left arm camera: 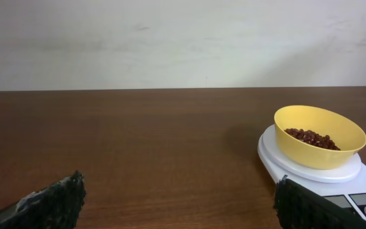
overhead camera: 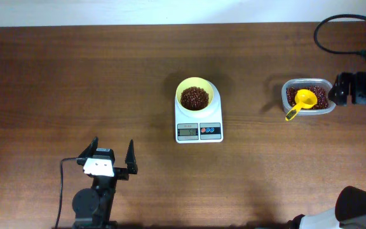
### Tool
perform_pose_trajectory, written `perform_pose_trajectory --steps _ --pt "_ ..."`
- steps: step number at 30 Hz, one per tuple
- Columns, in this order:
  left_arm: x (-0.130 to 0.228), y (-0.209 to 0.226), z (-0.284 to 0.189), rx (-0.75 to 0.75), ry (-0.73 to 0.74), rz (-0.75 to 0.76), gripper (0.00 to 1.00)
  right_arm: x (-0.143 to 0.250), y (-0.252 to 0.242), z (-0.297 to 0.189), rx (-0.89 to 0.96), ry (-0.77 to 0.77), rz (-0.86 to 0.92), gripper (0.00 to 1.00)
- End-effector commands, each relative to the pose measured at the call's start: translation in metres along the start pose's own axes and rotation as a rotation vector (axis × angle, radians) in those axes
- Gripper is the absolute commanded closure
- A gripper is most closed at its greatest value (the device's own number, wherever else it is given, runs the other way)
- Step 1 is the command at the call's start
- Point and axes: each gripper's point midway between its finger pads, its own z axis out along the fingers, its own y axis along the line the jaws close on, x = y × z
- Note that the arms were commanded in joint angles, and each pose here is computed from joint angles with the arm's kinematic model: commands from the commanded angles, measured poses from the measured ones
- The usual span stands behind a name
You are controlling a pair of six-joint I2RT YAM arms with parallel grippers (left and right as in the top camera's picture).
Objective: Scoop item into bowl and weigh 50g on scale
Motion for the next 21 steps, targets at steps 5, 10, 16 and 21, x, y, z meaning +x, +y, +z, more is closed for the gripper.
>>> perform_pose_trajectory --steps 5,10,16,21 --pt "0.001 0.000 0.000 0.000 -0.001 0.015 0.01 -0.002 -0.001 -0.004 0.010 -0.014 -0.006 0.01" --pt "0.001 0.000 0.000 0.000 -0.001 0.015 0.01 -0.002 -0.001 -0.004 0.010 -0.014 -0.006 0.01" --pt "0.001 0.000 0.000 0.000 -0.001 0.015 0.01 -0.039 0.011 -0.009 -0.045 -0.206 -0.059 0.01" --pt "0.001 0.000 0.000 0.000 -0.001 0.015 0.01 -0.071 0.042 0.015 -0.094 -0.556 -0.122 0.01"
